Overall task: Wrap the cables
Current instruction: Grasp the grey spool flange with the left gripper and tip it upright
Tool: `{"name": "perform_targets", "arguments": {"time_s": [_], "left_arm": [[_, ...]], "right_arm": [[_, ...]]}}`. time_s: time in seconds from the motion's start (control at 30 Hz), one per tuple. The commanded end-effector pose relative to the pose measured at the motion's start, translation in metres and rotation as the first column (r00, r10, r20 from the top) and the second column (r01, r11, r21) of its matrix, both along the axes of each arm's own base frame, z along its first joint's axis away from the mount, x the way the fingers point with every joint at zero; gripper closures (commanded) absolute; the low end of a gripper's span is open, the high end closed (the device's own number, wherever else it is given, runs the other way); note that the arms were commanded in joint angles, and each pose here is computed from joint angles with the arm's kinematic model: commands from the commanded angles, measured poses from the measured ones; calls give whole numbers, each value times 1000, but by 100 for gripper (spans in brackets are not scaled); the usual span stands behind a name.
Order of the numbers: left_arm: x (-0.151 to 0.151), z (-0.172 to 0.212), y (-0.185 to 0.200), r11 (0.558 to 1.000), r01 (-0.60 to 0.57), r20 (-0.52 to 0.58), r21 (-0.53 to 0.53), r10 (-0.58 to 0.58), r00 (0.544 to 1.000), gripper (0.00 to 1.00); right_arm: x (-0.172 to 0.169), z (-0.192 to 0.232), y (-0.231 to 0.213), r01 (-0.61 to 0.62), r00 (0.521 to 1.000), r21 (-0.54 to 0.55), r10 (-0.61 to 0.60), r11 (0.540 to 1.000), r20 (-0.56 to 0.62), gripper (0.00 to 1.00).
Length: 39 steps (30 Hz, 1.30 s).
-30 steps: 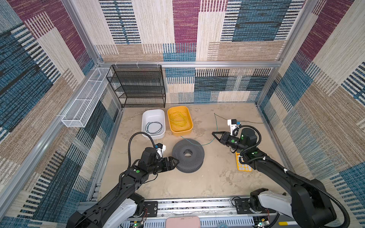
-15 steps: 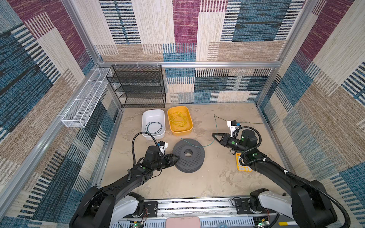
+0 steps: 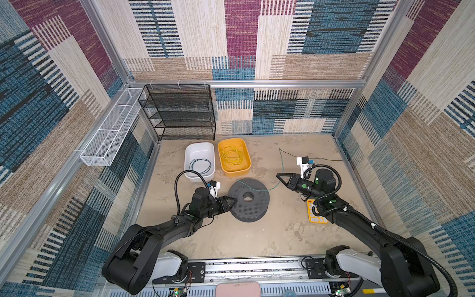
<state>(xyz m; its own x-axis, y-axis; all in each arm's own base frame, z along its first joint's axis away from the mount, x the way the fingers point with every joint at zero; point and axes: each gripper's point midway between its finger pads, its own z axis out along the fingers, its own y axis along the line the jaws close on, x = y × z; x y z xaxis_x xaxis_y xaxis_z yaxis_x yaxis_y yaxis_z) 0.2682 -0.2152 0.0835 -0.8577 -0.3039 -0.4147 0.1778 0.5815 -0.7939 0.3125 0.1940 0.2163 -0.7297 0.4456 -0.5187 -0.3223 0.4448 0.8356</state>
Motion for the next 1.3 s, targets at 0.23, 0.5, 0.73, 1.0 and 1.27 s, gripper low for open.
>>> {"name": "perform_targets", "arguments": {"time_s": [0.23, 0.5, 0.73, 1.0, 1.27], "left_arm": [[12, 16, -18, 981, 62, 120, -182, -40, 992, 66], [25, 27, -1, 969, -37, 84, -245, 59, 995, 100], [29, 80, 26, 985, -135, 149, 107, 118, 982, 100], [15, 118, 51, 817, -205, 228, 539, 93, 969, 100], [15, 122, 14, 681, -292, 316, 672, 93, 944, 100]], "right_arm": [[5, 10, -1, 10, 999, -8, -10, 1000, 39, 100], [5, 19, -3, 15, 998, -6, -14, 1000, 60, 100], [6, 42, -10, 30, 993, 8, -31, 1000, 111, 100], [6, 81, -23, 72, 978, 11, -73, 997, 197, 100], [4, 94, -34, 115, 969, -1, -112, 993, 222, 100]]}}
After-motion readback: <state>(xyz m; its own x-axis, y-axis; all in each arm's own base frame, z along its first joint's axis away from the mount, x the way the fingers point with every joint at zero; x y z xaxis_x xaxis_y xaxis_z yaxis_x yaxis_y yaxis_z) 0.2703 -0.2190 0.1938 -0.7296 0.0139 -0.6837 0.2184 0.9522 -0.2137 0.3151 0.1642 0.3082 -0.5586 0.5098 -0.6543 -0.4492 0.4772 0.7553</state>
